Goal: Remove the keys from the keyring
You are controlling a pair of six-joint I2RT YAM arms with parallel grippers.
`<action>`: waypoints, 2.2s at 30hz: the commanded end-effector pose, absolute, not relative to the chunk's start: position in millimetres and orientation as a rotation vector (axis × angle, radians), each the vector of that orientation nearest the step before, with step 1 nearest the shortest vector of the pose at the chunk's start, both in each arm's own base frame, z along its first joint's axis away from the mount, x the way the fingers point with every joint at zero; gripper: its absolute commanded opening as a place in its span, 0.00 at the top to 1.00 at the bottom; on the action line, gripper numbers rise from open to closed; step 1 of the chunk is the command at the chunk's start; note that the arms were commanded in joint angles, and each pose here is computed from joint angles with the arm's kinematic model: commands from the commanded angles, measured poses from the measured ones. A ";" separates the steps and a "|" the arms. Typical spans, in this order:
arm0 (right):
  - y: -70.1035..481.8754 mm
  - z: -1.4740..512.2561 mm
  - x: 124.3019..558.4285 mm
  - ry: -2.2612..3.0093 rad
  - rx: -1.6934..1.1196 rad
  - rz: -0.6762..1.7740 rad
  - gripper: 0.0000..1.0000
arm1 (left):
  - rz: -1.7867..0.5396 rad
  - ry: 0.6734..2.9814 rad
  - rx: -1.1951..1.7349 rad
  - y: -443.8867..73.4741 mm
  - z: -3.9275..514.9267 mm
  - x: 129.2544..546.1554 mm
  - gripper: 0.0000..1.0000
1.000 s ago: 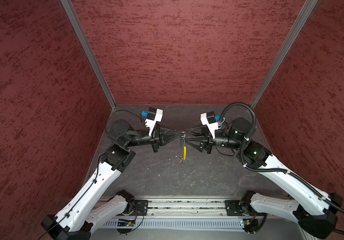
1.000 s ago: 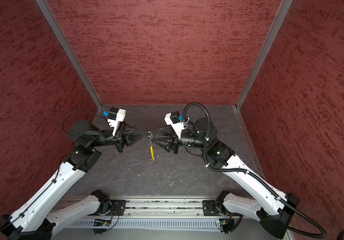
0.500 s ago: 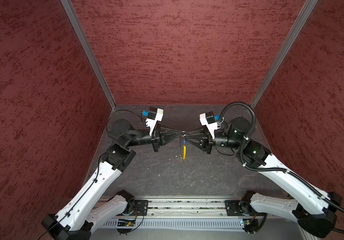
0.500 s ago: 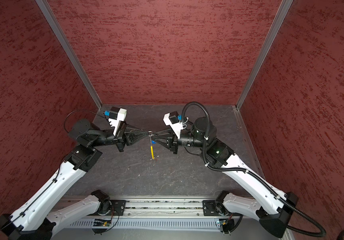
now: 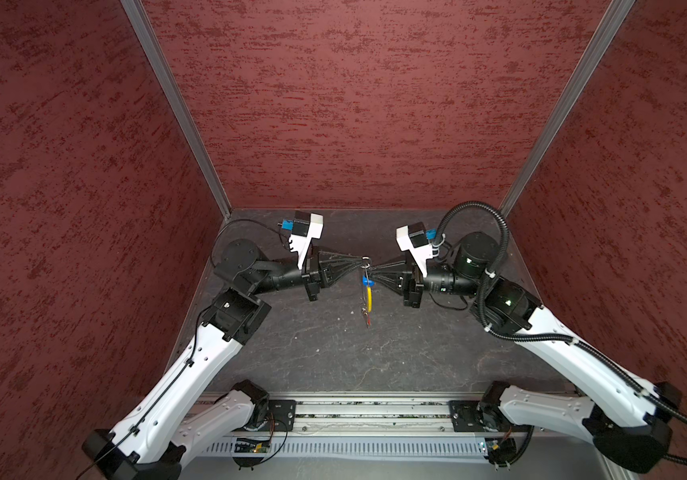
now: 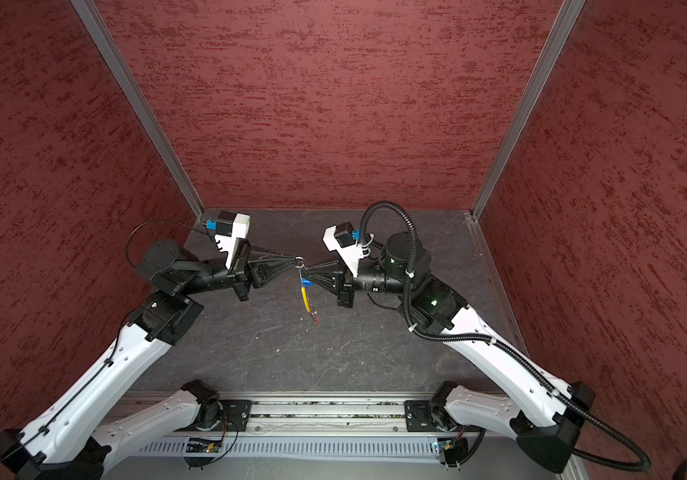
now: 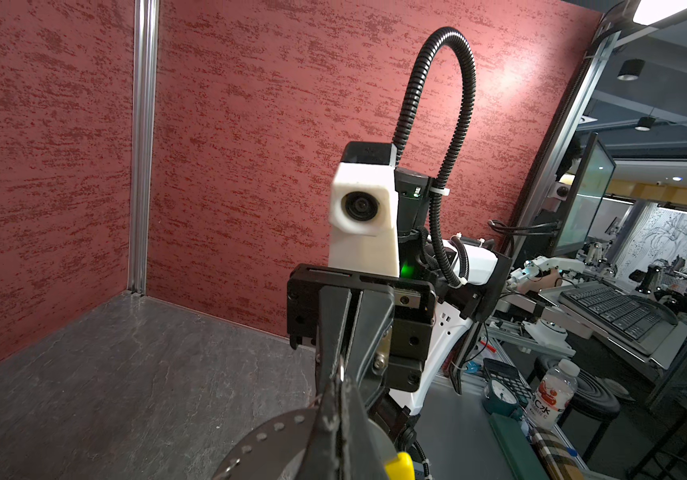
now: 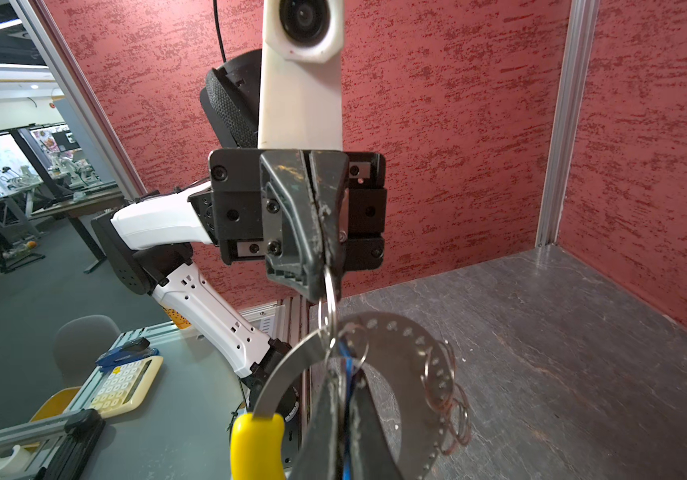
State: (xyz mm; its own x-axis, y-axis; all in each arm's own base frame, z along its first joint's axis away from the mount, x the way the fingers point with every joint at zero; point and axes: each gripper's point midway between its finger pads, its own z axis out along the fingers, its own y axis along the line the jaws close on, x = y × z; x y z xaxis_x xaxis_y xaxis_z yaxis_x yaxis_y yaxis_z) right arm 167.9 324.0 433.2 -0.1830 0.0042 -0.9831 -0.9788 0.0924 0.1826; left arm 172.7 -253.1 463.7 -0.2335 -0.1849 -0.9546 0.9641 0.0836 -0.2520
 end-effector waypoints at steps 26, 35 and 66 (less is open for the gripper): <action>339.2 434.5 159.5 1.380 -1.138 1.248 1.00 | -1.394 1.278 0.852 -254.2 466.3 174.6 1.00; 327.4 445.2 166.5 1.382 -1.047 1.189 0.63 | -1.391 1.286 0.853 -253.3 465.3 170.7 1.00; 321.0 483.6 170.1 1.176 -0.917 1.602 0.53 | -1.362 1.151 0.724 -240.1 485.7 168.5 1.00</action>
State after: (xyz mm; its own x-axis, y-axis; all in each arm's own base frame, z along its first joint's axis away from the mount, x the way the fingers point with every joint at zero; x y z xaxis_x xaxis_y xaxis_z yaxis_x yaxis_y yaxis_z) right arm 176.5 321.3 478.6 -0.3109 0.2259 -0.9232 -0.9503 -0.0908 0.2978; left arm 174.4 -244.7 473.1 -0.1950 -0.3202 -0.9271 0.9590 0.1358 -0.2486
